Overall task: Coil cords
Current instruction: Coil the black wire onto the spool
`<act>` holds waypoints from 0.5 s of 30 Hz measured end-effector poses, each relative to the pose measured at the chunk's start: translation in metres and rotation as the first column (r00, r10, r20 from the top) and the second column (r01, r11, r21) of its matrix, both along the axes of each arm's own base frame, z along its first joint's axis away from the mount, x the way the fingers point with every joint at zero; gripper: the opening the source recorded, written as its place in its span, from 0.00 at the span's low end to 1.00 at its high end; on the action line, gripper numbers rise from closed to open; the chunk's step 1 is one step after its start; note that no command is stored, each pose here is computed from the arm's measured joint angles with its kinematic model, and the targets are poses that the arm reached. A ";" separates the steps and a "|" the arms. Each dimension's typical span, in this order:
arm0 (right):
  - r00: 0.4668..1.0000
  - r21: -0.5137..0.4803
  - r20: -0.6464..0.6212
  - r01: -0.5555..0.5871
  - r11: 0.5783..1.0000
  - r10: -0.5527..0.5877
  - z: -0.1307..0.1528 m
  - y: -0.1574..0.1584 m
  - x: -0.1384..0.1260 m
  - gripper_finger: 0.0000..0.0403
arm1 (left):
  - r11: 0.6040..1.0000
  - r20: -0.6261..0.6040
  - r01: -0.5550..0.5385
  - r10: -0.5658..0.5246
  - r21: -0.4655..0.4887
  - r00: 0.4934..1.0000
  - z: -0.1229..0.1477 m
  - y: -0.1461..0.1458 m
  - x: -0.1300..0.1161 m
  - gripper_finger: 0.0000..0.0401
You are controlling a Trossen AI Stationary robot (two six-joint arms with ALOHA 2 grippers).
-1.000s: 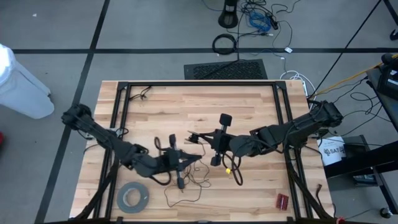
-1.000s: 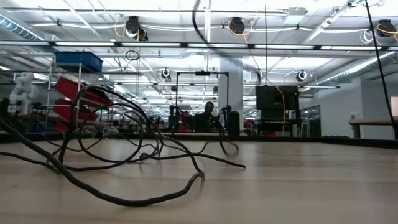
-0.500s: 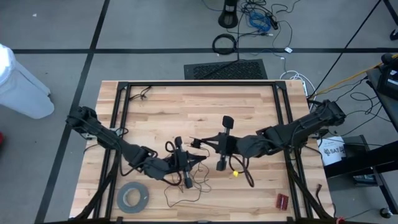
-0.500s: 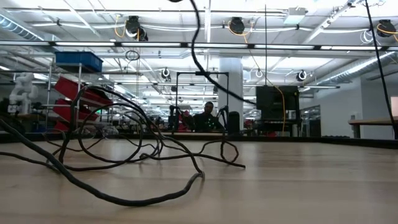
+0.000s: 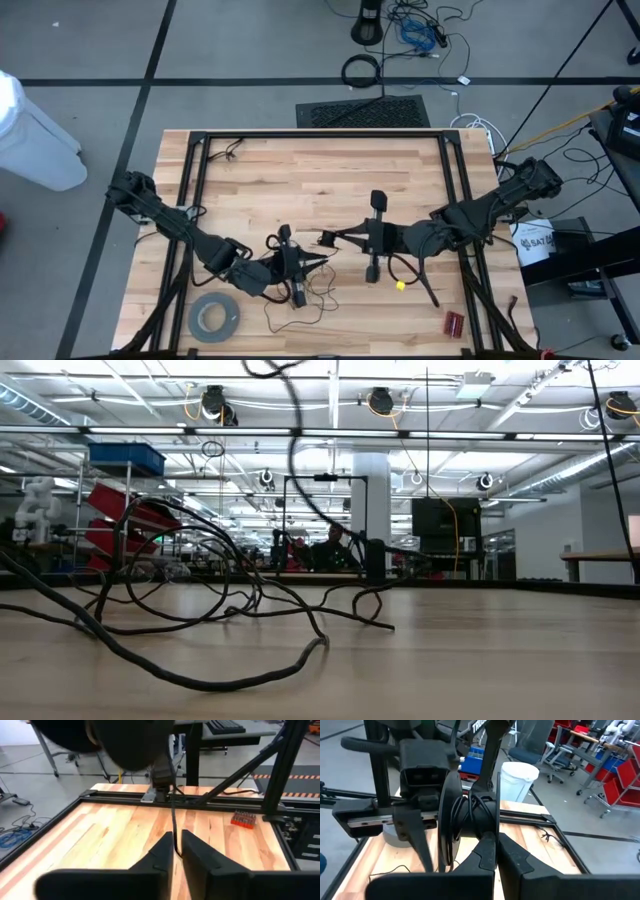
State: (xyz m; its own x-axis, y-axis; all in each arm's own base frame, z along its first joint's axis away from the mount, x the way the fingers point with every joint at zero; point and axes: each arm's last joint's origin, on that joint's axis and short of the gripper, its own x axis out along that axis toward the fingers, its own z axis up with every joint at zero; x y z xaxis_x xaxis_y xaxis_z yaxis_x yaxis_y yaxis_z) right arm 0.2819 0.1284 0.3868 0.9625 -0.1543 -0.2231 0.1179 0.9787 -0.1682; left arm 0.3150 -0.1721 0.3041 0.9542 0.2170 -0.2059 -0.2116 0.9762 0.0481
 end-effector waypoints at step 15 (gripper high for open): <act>1.000 0.016 0.017 -0.024 1.000 0.024 0.010 0.002 -0.017 0.00 | 0.988 0.034 0.144 -0.143 -0.057 0.989 0.007 -0.007 -0.003 0.34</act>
State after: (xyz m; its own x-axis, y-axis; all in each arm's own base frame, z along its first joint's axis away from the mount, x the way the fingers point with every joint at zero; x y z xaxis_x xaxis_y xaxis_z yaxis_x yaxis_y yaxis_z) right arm 0.2651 0.1308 0.3972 0.9696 -0.1273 -0.2092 0.0966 0.9839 -0.1506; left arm 0.3119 -0.1794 0.3113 0.9804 0.0656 -0.1857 -0.0696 0.9975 -0.0148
